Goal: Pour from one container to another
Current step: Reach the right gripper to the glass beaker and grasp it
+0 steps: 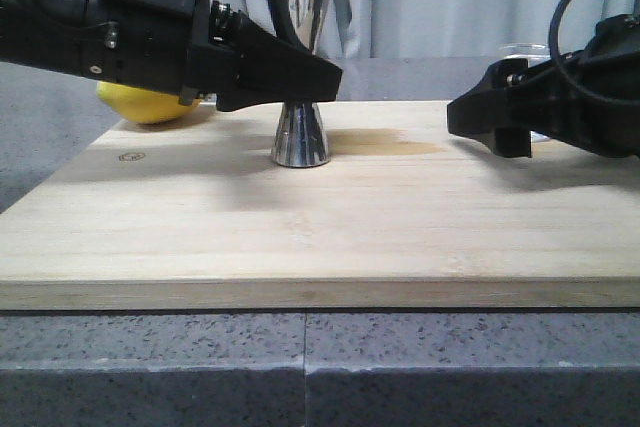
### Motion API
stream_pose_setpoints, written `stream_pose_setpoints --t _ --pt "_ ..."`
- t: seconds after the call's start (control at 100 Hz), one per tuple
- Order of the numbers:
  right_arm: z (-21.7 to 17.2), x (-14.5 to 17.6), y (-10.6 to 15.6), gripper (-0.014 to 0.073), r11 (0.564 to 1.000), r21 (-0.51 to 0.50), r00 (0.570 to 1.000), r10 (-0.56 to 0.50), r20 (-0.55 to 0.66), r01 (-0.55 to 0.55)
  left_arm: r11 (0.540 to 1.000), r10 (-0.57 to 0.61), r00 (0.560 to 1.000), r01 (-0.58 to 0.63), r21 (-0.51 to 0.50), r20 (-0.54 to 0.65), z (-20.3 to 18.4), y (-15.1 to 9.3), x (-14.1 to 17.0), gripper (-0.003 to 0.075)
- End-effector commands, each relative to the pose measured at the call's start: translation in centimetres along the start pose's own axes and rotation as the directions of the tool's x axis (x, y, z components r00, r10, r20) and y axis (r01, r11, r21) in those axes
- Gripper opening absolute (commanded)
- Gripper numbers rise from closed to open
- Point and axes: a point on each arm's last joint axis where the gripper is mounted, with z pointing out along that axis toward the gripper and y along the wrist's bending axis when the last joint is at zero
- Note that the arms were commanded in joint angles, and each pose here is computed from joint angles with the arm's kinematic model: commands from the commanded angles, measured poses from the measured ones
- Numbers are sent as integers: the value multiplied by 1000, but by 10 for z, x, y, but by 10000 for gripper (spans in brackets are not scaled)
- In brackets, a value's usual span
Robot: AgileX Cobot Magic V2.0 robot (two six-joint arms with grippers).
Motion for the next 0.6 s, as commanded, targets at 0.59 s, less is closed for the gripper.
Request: stream_pose_setpoints --t 0.59 --pt "5 -29 -13 614 998 19 985 -60 163 58 1000 16 992 -17 7 122 -3 -4 -27 122"
